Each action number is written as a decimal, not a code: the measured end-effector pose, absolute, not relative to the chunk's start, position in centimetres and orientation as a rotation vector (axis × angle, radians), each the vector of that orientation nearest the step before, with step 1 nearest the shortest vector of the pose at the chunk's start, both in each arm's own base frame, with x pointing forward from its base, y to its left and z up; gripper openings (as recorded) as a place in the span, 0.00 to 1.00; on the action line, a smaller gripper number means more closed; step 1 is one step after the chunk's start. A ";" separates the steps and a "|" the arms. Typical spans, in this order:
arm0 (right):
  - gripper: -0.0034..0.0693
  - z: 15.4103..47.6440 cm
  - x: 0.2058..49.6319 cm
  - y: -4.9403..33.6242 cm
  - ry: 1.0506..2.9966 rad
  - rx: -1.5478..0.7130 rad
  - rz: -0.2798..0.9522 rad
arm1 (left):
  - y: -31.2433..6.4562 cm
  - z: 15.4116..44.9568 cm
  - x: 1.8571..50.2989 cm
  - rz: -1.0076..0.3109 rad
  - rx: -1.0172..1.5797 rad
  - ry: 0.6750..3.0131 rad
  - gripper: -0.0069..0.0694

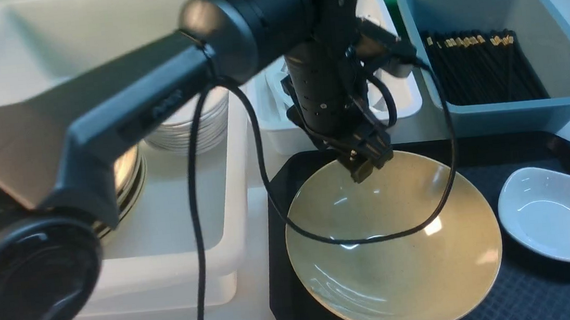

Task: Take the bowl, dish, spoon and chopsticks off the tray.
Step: Use the left arm to grab the yellow noodle bowl on the left, then use the left arm to put the noodle bowl into the large storage box on the left

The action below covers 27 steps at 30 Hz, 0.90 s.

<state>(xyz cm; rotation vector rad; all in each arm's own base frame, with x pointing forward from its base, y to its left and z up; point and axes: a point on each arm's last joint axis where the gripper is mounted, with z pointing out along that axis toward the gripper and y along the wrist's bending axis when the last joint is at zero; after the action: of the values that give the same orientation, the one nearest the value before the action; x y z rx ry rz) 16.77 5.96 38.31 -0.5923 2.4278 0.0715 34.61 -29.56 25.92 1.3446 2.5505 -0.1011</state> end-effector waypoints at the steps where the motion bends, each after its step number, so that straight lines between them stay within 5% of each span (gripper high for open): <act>1: 0.54 37.9 16.1 5.7 2.431 -0.593 0.071 | -29.6 24.9 34.9 -0.064 1.360 2.563 0.73; 8: 0.49 37.9 15.0 5.3 2.401 -0.586 0.073 | -30.0 21.7 35.8 -0.027 1.331 2.635 0.70; 14: 0.45 37.9 15.1 5.3 2.394 -0.584 0.074 | -30.3 21.1 35.5 -0.101 1.292 2.704 0.35; 18: 0.41 37.9 15.1 5.3 2.389 -0.583 0.073 | -30.2 24.6 34.5 -0.288 1.230 2.683 0.13; 23: 0.31 37.9 15.1 5.5 2.381 -0.611 0.096 | -27.7 29.9 34.4 -0.316 1.149 2.580 0.10; 27: 0.16 38.6 15.1 6.8 2.346 -0.690 0.243 | -22.8 36.6 33.7 -0.348 0.987 2.477 0.10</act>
<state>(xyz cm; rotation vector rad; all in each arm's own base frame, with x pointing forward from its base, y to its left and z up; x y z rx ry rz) 15.08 6.80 38.64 -0.6904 2.3458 0.2433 33.73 -22.79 36.61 0.9868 2.4772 -0.3484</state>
